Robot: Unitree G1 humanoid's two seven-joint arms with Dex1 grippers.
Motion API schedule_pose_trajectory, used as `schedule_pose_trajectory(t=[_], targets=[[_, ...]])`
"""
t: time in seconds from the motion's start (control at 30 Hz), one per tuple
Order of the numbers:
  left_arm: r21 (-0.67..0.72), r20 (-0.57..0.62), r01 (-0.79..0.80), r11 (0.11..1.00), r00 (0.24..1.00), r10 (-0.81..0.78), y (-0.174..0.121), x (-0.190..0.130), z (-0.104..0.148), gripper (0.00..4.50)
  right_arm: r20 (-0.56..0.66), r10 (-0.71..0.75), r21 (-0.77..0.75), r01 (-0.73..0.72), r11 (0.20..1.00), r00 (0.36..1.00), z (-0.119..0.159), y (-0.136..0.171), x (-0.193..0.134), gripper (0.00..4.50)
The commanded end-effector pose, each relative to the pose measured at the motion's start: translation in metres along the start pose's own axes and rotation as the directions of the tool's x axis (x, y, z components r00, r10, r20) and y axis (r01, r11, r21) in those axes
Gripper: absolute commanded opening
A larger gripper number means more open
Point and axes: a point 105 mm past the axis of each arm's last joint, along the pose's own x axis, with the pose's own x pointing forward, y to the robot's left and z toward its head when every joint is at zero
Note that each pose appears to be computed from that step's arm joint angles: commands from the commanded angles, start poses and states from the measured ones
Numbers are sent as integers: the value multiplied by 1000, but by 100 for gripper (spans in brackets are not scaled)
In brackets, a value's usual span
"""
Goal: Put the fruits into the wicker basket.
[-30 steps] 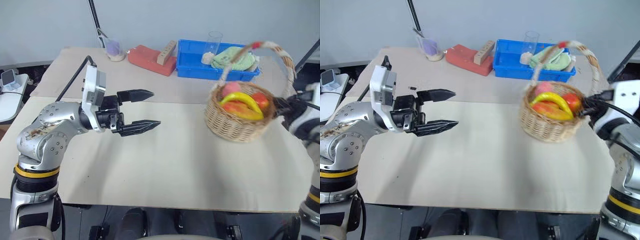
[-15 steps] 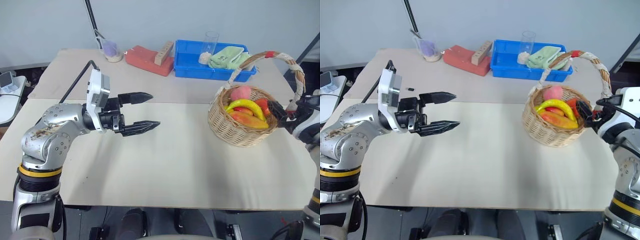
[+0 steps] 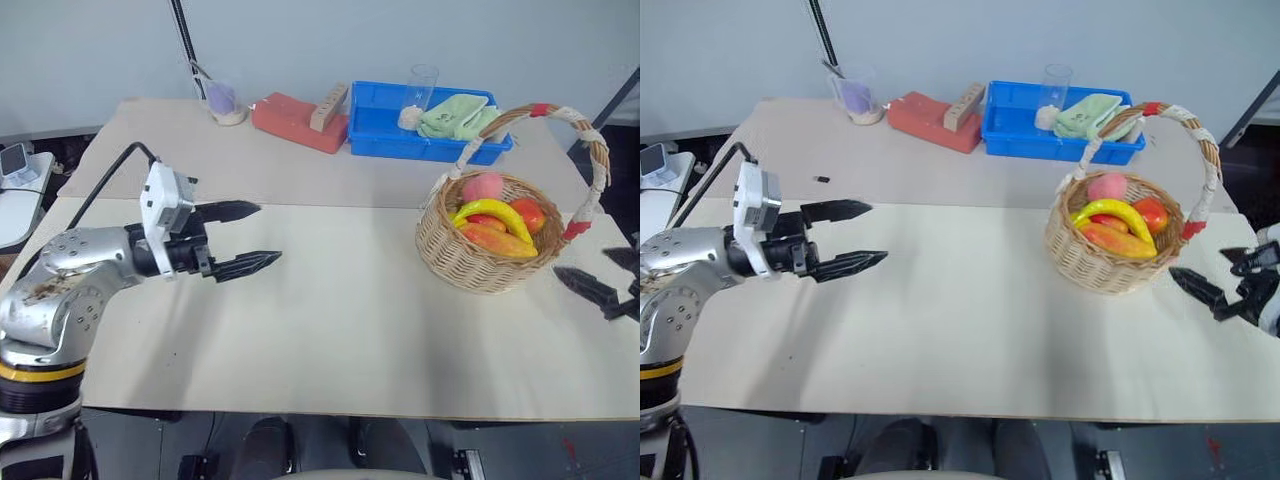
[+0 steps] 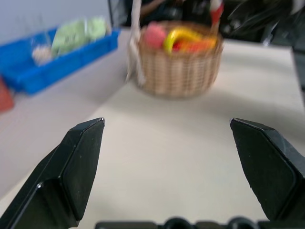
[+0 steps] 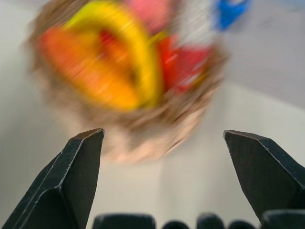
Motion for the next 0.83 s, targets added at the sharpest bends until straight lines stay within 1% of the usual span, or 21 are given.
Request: schedule_pose_trajectory(t=[0.03, 0.1, 0.2, 0.3, 0.4, 0.83], targets=[[64, -88, -58, 996, 994, 64, 2, -20, -4, 450, 20, 180, -160, -175, 972, 983, 25, 30, -3, 445], [74, -181, -103, 992, 977, 115, 3, -34, -18, 450, 12, 262, -203, -255, 945, 965, 31, 43, 1, 445], [57, -231, -138, 989, 962, 148, 0, -50, -26, 450, 11, 310, -235, -299, 925, 951, 38, 49, 5, 445], [62, -245, -191, 980, 948, 201, 3, -65, -28, 450, 6, 354, -265, -340, 902, 935, 45, 51, 9, 445], [66, -254, -215, 974, 941, 224, 5, -73, -30, 450, 4, 370, -280, -354, 892, 929, 49, 50, 12, 445], [63, -246, -237, 970, 938, 245, 8, -76, -27, 450, -6, 382, -295, -366, 882, 924, 51, 44, 16, 445]])
